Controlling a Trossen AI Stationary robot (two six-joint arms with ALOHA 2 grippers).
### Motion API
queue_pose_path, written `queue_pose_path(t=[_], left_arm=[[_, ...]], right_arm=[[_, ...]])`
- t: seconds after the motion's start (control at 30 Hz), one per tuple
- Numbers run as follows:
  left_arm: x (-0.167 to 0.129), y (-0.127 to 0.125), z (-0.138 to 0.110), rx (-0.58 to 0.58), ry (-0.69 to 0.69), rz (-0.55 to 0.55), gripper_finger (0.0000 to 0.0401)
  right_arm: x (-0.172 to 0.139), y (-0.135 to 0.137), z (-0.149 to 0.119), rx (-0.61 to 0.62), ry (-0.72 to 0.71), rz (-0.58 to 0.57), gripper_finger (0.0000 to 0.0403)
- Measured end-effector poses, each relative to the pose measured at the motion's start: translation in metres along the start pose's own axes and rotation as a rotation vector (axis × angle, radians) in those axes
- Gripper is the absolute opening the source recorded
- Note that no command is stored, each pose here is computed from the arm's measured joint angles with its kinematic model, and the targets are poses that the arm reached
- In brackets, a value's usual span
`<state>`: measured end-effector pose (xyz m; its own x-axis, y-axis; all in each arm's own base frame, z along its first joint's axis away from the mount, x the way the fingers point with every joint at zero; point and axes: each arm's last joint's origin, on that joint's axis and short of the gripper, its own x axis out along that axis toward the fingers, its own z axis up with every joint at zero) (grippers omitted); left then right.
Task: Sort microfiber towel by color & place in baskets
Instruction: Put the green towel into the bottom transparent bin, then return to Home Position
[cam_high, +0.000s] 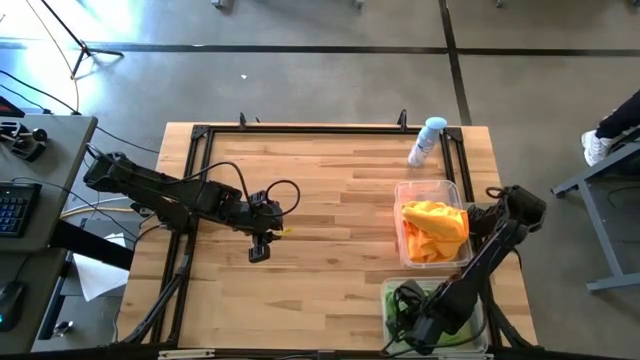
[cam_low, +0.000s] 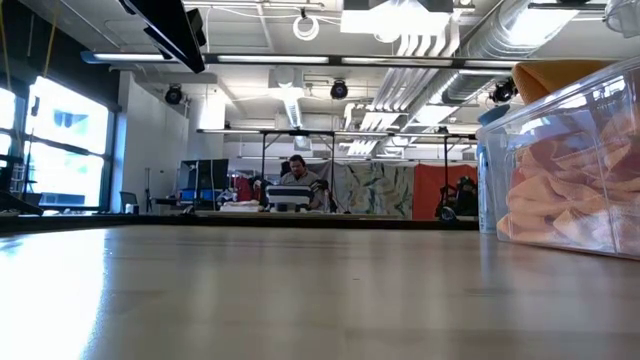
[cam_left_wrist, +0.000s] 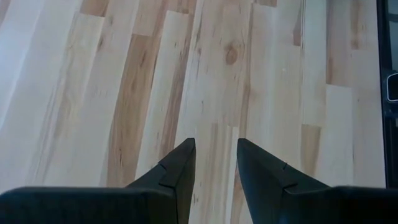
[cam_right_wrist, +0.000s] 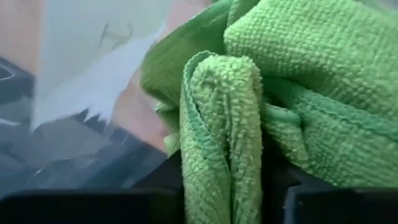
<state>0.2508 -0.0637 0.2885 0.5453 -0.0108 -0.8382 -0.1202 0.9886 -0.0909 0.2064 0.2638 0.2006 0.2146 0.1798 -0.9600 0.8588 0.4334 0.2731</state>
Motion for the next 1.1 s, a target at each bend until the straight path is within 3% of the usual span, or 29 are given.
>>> queue_pose_path(t=[0.3, 0.5, 0.8, 0.9, 1.0, 1.1], left_arm=[[0.000, 0.000, 0.000, 0.001, -0.001, -0.001, 0.0108], [0.000, 0.000, 0.000, 0.008, -0.001, -0.001, 0.0108], [0.000, -0.001, -0.001, 0.009, 0.013, -0.024, 0.0108], [0.000, 0.000, -0.002, 0.016, 0.022, -0.008, 0.0108], [0.000, 0.001, 0.001, 0.078, -0.014, 0.030, 0.0108], [0.000, 0.002, 0.002, 0.091, -0.041, 0.081, 0.0108]], right_arm=[[-0.033, 0.011, -0.017, 0.006, 0.015, -0.002, 0.0183], [-0.076, 0.015, -0.018, -0.004, -0.044, -0.087, 0.0186], [-0.122, 0.019, -0.014, -0.049, -0.122, -0.103, 0.0184], [-0.130, 0.021, -0.009, -0.128, -0.280, -0.045, 0.0163], [-0.133, 0.026, 0.003, -0.271, -0.507, 0.007, 0.0104], [-0.130, 0.027, 0.024, -0.289, -0.561, -0.088, 0.0024]])
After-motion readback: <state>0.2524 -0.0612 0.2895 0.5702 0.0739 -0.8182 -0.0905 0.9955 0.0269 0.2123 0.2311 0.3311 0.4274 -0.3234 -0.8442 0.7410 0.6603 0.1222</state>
